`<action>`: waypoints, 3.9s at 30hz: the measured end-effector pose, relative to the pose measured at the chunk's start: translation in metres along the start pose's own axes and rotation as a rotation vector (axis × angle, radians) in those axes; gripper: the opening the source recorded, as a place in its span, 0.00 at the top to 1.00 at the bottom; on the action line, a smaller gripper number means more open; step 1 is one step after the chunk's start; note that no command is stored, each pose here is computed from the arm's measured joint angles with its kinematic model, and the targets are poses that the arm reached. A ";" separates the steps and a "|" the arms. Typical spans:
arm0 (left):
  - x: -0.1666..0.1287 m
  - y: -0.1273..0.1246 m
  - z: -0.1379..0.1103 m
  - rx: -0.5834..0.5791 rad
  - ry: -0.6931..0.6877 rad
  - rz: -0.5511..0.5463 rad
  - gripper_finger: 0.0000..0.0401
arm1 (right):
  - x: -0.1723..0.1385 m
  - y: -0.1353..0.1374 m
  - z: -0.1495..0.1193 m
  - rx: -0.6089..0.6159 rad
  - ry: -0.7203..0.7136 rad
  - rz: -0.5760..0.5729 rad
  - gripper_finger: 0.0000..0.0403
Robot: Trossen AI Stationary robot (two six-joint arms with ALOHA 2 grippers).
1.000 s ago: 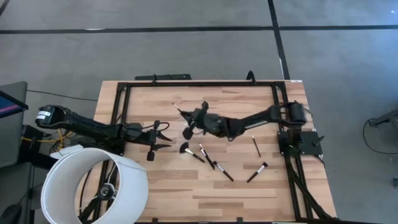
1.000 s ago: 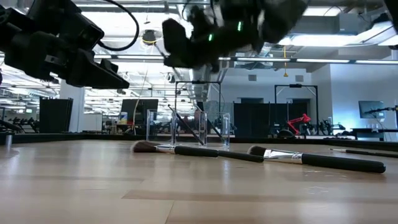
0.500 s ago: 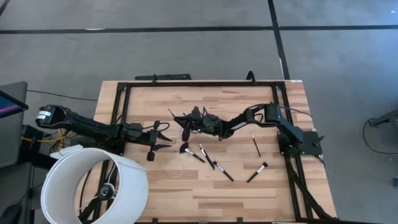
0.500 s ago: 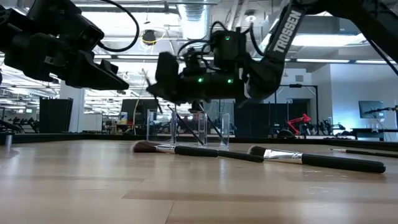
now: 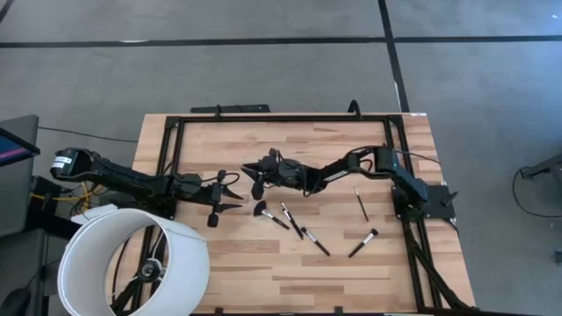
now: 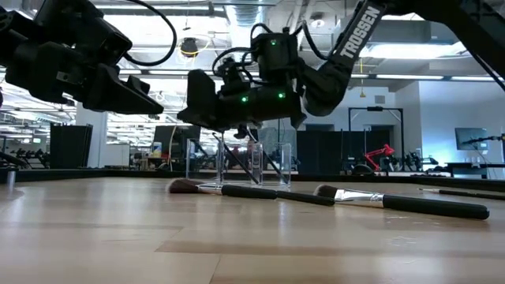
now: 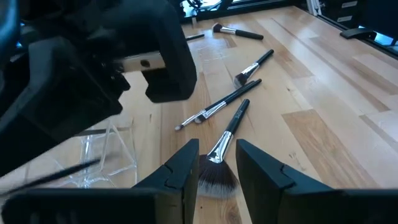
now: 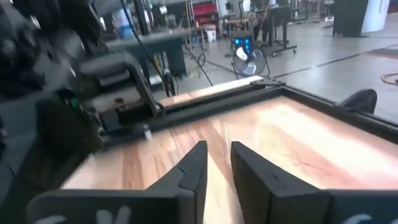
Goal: Put items in baskets/containers
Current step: Put the black liner brush into the transparent organizer
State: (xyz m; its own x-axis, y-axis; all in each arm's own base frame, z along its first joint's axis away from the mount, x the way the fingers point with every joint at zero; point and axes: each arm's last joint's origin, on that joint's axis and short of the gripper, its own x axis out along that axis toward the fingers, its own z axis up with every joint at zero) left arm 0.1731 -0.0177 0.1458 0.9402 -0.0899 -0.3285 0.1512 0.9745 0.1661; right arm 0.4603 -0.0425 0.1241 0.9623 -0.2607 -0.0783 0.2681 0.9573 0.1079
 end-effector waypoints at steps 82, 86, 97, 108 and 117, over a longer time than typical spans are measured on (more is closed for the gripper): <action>-0.001 0.004 0.013 -0.110 -0.132 0.081 0.74 | -0.351 -0.002 -0.092 0.097 0.534 -0.587 0.79; -0.001 0.005 0.013 -0.112 -0.132 0.099 0.74 | -0.352 0.000 -0.104 0.030 0.456 -0.582 0.79; -0.001 0.005 0.013 -0.112 -0.132 0.100 0.74 | -0.352 0.005 -0.130 -0.041 0.234 -0.566 0.85; -0.001 0.005 0.014 -0.111 -0.141 0.101 0.74 | -0.345 0.006 -0.121 0.075 0.250 -0.598 1.00; -0.001 0.005 0.014 -0.109 -0.140 0.101 0.74 | -0.343 0.010 -0.099 0.209 0.428 -0.587 0.98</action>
State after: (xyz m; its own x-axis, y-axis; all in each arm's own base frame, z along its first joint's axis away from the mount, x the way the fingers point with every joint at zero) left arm 0.1769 -0.0156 0.1601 0.9834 -0.0113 -0.1812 0.0276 0.9958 0.0877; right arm 0.1282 0.0688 0.0540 0.5680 -0.6085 -0.5541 0.7755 0.6213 0.1126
